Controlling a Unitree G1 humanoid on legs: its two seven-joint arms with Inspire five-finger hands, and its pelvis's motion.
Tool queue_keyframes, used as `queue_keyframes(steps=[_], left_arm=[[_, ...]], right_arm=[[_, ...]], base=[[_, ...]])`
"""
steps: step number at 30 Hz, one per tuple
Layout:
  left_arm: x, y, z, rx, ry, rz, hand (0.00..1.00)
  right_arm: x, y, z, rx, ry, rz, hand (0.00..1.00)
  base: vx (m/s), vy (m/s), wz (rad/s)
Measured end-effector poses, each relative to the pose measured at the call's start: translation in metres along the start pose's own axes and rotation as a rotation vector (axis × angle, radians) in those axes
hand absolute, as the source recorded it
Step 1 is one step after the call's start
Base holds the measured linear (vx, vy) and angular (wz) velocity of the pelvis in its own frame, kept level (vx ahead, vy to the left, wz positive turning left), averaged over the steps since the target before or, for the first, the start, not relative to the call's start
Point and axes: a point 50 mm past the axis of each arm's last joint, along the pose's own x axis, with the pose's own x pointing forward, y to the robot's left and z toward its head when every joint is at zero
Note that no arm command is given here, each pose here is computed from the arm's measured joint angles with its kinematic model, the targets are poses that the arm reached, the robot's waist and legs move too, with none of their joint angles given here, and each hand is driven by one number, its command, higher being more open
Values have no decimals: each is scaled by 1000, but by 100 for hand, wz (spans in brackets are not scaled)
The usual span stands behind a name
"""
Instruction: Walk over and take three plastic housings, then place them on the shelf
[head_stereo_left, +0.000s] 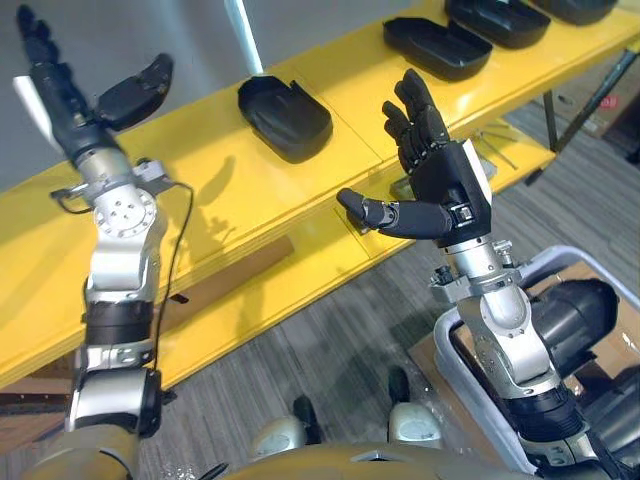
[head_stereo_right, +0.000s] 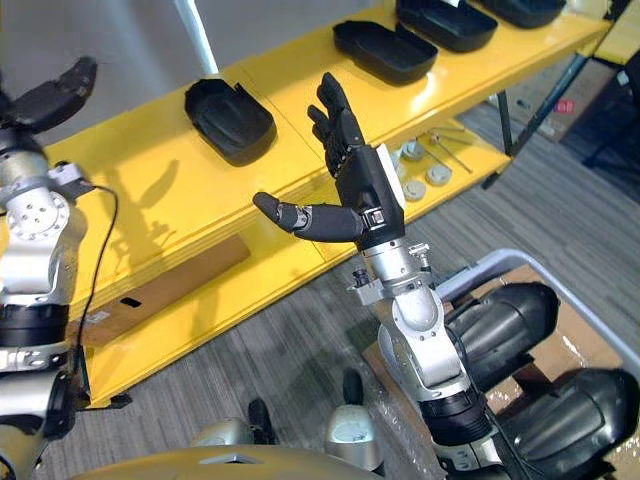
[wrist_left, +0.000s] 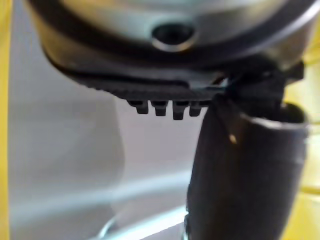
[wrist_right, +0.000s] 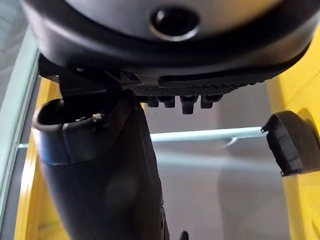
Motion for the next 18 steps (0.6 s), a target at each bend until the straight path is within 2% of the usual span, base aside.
queue_keyframes(steps=[1,4,6,8,9,13,18], left_arm=[[-4,4,-3,8,5,2,100],[-42,19,-15,-13,23,-32,100],[-83,26,-28,-68,95,-48,100],[-100,28,-34,-75,141,-57,100],[-120,32,-43,-76,201,-81,100],[-144,41,-50,-91,245,-115,100],[-146,41,-33,-182,117,-167,100]], right_arm=[[1,-1,-5,1,25,-6,100],[-3,-7,-34,-38,186,-87,100],[-10,-17,-57,-147,308,-189,100],[-13,-23,-64,-153,347,-238,100],[-13,-36,-71,-168,380,-313,100],[2,-80,-69,-232,381,-534,100],[26,-104,-42,-307,277,-602,100]], base=[[-69,-11,29],[-53,-14,39],[-59,17,40],[-39,17,30],[-29,19,29],[-51,19,29],[-54,9,17]])
